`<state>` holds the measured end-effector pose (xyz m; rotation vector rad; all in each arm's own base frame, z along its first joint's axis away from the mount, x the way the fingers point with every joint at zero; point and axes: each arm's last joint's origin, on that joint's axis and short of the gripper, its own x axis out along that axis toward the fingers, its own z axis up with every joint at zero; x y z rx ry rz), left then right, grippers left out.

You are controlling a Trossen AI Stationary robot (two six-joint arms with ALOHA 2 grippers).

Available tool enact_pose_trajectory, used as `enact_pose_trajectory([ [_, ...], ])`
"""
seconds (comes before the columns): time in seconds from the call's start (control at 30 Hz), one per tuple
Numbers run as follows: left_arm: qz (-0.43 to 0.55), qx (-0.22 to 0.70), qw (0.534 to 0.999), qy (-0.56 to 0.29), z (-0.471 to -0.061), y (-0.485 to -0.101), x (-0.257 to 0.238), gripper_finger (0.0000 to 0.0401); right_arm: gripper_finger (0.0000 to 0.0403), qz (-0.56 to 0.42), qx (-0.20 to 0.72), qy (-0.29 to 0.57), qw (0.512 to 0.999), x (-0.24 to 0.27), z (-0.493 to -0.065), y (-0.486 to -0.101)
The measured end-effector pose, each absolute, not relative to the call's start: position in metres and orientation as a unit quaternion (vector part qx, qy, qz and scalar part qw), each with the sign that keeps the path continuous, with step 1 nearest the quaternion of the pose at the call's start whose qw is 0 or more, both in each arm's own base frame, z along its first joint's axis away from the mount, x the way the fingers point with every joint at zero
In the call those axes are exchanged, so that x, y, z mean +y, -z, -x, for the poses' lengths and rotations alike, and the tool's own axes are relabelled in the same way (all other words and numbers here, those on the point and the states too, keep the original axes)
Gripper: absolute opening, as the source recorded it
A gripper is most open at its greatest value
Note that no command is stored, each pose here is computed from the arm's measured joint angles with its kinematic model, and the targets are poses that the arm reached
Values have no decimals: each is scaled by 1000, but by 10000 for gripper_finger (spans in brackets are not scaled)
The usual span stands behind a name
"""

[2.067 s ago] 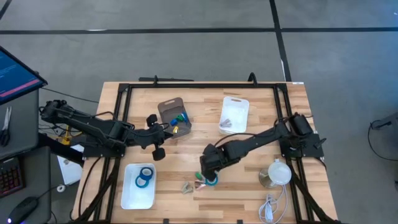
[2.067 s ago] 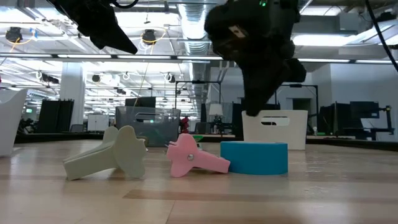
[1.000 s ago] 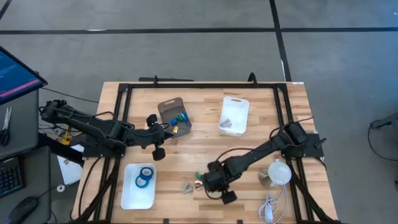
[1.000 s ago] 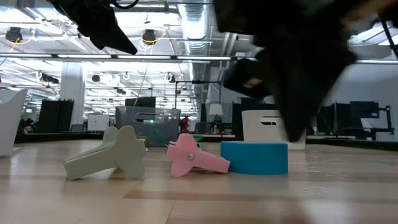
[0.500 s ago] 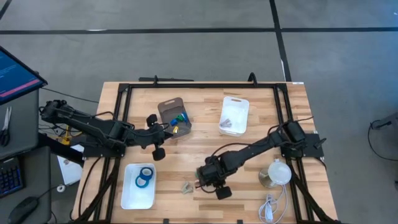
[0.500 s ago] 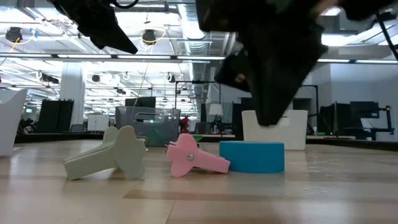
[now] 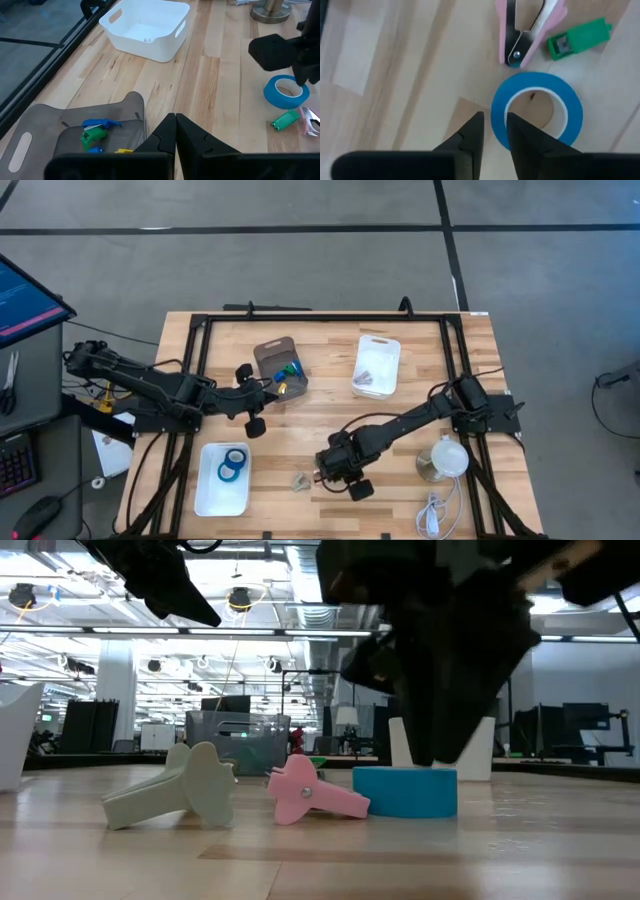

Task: Pick and place Stapler, Stapler remover, tape
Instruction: Put the light blue tape into the bottom white bin

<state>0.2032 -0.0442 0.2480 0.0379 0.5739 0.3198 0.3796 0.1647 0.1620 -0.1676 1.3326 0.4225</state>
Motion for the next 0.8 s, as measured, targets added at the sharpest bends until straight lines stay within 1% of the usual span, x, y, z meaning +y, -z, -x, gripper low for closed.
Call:
enact_pose_trajectory([
  [0.27, -19, 282, 946, -157, -203, -248, -44, 2, 78, 79, 642, -193, 737, 165, -376, -148],
  [0.6, -19, 282, 946, -157, -203, -248, -44, 2, 76, 78, 650, -192, 731, 166, -379, -134],
  [0.67, -19, 282, 946, -157, -203, -248, -44, 2, 67, 78, 650, -191, 731, 165, -380, -134],
  [0.8, -19, 282, 946, -157, -203, -248, -44, 2, 29, 73, 646, -185, 737, 161, -381, -139],
])
